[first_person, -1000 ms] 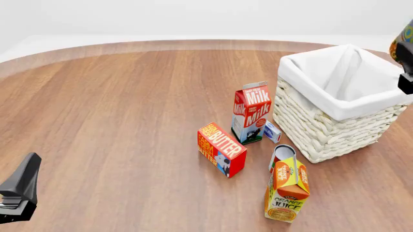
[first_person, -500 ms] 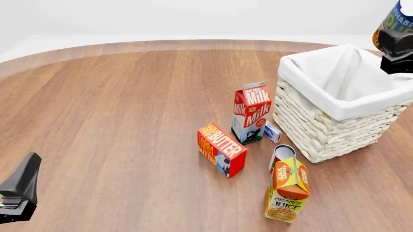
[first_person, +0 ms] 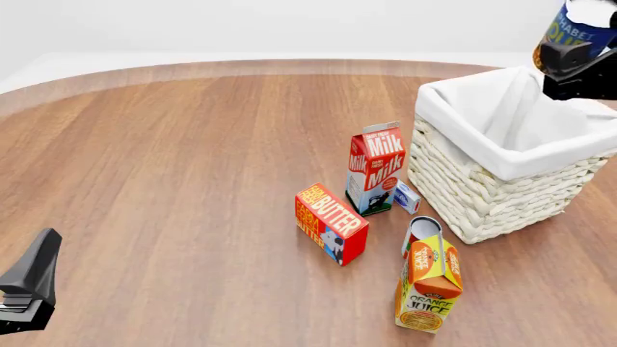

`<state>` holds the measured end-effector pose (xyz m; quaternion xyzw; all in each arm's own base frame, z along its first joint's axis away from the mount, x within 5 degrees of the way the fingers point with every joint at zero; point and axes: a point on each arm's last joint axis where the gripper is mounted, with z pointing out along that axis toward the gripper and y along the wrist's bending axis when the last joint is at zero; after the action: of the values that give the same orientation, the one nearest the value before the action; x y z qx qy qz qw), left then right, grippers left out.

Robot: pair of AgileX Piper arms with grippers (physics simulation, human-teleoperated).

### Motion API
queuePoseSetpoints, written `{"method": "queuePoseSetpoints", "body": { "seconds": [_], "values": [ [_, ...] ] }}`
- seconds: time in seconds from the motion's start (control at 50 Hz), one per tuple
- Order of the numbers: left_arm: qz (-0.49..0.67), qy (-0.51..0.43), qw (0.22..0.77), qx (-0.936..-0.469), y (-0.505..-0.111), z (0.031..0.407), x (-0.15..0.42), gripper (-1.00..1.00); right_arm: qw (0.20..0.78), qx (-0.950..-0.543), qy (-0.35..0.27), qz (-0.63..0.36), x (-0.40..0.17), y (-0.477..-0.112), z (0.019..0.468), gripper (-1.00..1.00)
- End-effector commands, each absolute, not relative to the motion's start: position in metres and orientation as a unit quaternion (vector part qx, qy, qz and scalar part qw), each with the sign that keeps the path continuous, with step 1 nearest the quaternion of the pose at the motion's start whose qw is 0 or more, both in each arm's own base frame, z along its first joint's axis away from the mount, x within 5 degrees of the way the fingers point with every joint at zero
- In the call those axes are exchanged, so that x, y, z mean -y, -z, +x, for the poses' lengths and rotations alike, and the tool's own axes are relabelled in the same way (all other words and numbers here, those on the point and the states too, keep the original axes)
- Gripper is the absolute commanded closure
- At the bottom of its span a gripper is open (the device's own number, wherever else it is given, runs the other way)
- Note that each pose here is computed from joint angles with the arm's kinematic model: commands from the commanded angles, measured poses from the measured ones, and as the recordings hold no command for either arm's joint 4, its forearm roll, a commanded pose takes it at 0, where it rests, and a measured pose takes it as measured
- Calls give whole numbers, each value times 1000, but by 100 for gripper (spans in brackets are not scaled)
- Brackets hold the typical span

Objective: Pick up the alphabet soup, and put it in the basket.

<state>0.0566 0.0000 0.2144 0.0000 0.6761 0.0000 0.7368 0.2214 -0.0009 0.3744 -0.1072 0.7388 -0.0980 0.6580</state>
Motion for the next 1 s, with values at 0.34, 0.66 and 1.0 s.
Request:
{"method": "queuePoseSetpoints", "body": {
  "seconds": [0.34,0.66,1.0],
  "values": [
    [0,0,737,-676,-214,57,0,-100,630,-766,85,-97,2,-377,248,100],
    [0,0,737,-676,-214,57,0,-100,612,-781,89,-91,7,-371,266,100],
    [0,0,737,-676,-214,57,0,-100,595,-793,92,-86,13,-367,282,100]
  ]
}}
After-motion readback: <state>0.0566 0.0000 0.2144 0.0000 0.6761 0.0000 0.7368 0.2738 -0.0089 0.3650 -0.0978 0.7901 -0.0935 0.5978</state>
